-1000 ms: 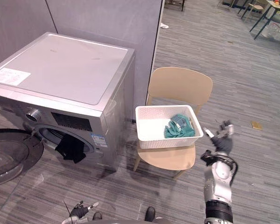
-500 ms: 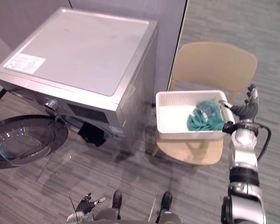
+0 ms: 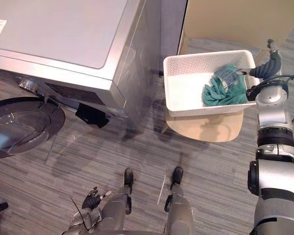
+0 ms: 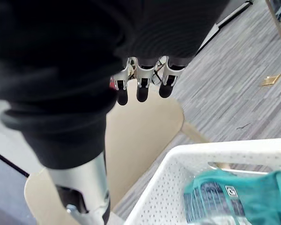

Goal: Pick up the laundry basket with both hands and put the clothes into the washing machine.

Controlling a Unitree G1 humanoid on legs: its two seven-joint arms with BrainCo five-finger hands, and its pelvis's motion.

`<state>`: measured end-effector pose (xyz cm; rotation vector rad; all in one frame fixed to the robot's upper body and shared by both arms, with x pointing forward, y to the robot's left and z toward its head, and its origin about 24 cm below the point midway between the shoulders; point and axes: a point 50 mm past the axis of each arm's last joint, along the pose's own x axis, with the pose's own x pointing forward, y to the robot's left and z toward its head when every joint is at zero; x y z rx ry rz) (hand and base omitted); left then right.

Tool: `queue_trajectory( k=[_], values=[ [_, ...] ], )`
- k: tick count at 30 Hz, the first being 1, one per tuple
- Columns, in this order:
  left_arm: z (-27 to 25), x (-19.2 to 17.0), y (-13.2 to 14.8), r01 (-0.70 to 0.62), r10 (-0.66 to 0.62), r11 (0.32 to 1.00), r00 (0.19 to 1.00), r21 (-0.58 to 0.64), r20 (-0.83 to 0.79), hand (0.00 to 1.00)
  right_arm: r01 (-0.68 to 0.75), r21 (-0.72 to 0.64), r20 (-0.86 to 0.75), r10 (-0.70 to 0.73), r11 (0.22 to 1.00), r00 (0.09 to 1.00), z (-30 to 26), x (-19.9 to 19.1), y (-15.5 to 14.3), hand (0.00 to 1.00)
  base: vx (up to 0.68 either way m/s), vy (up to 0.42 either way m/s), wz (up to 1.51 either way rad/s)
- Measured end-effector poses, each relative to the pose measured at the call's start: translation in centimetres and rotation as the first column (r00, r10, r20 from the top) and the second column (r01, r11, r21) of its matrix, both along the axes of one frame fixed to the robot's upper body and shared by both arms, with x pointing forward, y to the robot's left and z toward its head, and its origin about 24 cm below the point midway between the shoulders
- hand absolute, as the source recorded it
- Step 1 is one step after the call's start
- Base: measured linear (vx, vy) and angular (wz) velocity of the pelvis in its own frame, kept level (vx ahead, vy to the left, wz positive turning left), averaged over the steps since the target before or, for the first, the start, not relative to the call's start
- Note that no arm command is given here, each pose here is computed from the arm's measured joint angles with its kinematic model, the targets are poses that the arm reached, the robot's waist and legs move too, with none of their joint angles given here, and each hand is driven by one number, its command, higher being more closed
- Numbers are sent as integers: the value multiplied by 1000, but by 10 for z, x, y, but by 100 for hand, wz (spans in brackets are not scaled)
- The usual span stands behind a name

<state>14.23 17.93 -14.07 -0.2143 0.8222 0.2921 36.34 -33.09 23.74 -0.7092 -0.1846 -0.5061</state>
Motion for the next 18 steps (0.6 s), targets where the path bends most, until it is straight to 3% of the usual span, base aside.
queue_trajectory(
  k=[11,18],
  values=[
    [10,18,0,12,-11,1000,997,-1,71,0,-98,-45,-143,90,994,986,-6,24,31,0,3,-4,-2],
    [16,29,-4,20,-19,1000,994,-6,108,0,-81,-28,-167,75,996,983,-13,24,27,0,0,-22,-2]
  ],
)
